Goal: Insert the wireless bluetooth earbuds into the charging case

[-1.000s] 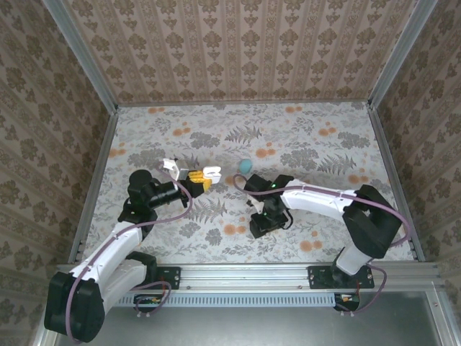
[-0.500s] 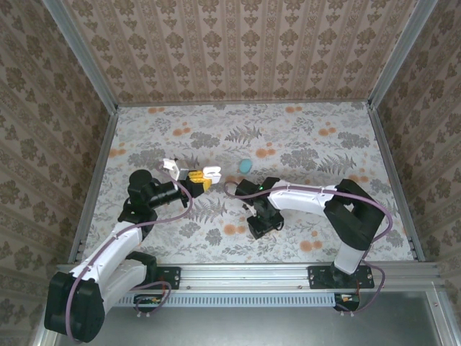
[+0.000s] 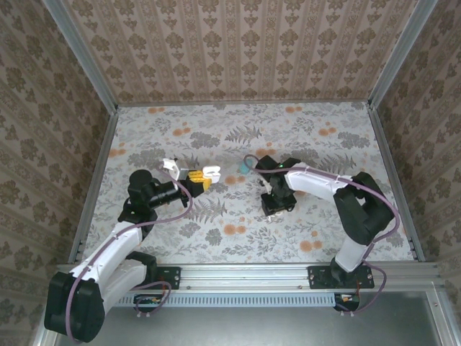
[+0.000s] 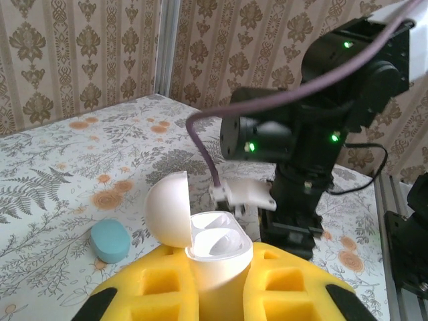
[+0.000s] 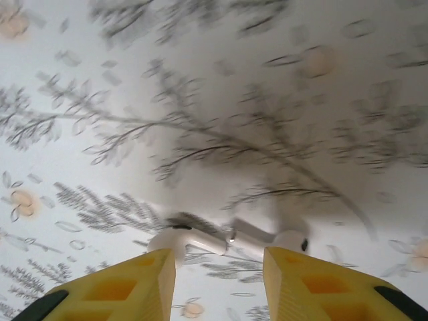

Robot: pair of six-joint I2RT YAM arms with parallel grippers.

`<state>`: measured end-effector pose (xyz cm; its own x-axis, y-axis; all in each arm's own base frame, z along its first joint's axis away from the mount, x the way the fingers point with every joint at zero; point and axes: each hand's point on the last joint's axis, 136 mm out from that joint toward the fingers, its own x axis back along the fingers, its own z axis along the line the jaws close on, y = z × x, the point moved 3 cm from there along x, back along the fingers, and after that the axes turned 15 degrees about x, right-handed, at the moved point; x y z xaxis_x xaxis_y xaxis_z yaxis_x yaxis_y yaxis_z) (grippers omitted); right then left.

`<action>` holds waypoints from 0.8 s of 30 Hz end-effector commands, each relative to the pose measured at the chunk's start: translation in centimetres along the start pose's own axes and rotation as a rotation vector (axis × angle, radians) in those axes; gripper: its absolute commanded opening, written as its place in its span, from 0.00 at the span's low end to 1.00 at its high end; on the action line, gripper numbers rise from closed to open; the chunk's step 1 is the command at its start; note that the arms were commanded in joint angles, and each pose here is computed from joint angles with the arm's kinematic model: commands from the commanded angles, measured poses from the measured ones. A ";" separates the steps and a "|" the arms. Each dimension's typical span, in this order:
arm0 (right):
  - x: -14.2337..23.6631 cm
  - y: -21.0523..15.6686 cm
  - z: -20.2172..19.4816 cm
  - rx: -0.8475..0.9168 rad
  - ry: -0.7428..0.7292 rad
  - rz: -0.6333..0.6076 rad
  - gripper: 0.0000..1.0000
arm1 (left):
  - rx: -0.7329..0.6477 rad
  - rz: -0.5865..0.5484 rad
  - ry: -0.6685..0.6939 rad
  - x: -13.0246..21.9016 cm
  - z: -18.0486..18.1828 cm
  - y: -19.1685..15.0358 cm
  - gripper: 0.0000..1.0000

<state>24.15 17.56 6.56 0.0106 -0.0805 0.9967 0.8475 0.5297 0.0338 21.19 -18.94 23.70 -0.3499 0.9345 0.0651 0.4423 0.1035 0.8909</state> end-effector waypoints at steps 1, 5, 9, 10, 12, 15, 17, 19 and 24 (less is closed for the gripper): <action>1.0 -0.7 -1.1 -0.006 -0.031 -0.007 0.40 | -0.039 -0.014 0.009 0.3 -0.2 0.7 0.00; 1.3 -1.6 -1.9 -0.055 -0.041 -0.014 0.40 | -0.039 -0.014 0.014 0.3 -0.1 0.7 0.00; 1.7 -1.9 -1.6 -0.103 -0.024 -0.047 0.40 | -0.038 -0.013 0.011 0.1 0.0 0.8 0.00; 1.8 -1.9 -1.6 -0.115 -0.020 -0.059 0.40 | -0.036 -0.011 0.008 0.1 0.0 0.9 0.00; 1.8 -1.9 -1.3 -0.135 0.000 -0.077 0.39 | -0.034 -0.010 0.005 0.0 0.1 0.9 0.00; 1.5 -1.7 -0.5 -0.119 0.054 -0.101 0.38 | -0.028 -0.005 -0.003 -0.2 0.1 1.0 0.00; 1.4 -1.5 -0.1 -0.096 0.074 -0.100 0.38 | -0.024 -0.004 -0.006 -0.2 0.1 1.0 0.00; 1.2 -1.3 0.4 -0.059 0.084 -0.094 0.38 | -0.024 -0.004 -0.006 -0.2 0.1 1.0 0.00; 0.6 -0.5 1.8 0.037 0.095 -0.070 0.38 | -0.017 -0.002 -0.012 -0.3 0.0 0.9 0.00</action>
<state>22.62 17.44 7.29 -0.0164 -0.1732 0.9848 0.8613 0.4979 0.1019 21.63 -18.90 22.69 -0.3560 0.9292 0.0994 0.4778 0.0896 0.8739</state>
